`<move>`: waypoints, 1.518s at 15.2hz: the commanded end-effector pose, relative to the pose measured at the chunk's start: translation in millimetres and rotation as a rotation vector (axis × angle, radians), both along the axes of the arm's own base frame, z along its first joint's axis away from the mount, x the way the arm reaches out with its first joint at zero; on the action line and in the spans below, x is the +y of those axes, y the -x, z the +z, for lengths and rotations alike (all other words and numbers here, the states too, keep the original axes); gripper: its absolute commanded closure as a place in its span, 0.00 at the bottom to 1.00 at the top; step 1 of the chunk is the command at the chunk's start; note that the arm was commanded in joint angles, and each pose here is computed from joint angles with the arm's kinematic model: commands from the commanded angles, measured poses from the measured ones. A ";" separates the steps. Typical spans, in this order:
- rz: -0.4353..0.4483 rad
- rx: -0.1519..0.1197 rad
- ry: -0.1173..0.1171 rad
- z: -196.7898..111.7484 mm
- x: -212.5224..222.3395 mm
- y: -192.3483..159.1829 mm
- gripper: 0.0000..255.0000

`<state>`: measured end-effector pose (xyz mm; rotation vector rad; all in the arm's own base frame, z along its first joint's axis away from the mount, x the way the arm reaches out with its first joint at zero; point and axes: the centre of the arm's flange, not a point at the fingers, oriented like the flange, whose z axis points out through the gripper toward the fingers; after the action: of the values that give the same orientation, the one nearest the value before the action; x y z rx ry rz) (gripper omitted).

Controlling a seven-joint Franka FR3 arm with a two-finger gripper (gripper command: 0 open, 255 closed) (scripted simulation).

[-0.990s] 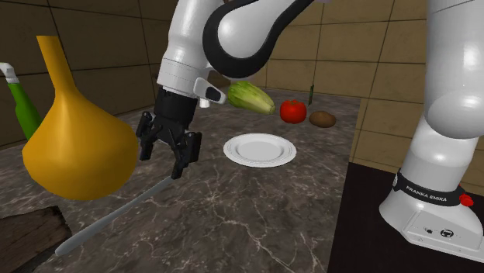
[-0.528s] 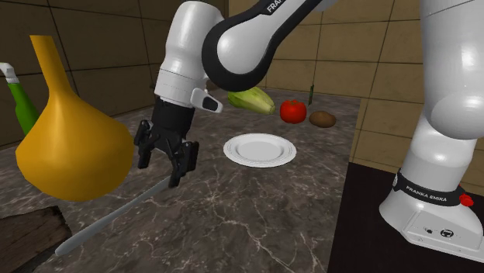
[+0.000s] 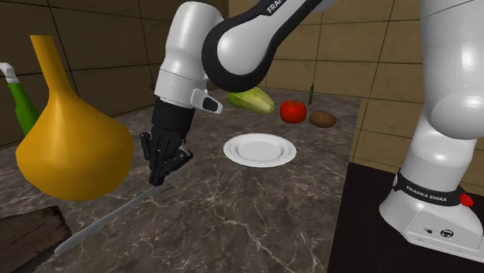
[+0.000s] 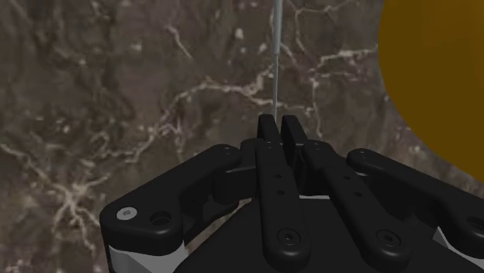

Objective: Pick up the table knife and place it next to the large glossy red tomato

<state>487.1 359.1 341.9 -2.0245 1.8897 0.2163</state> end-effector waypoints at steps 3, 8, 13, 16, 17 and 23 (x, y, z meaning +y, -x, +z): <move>0.000 0.001 0.000 -0.3 -0.1 0.2 1.00; 0.000 0.001 0.000 15.5 0.0 0.2 1.00; 0.000 0.001 0.000 41.9 0.0 0.2 1.00; 0.000 0.001 0.000 57.7 0.0 0.2 1.00; 0.000 0.001 0.000 63.0 0.0 0.2 1.00; 0.000 0.001 0.000 94.7 0.0 0.2 1.00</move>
<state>488.3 358.2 432.2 -2.0250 1.8899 0.2165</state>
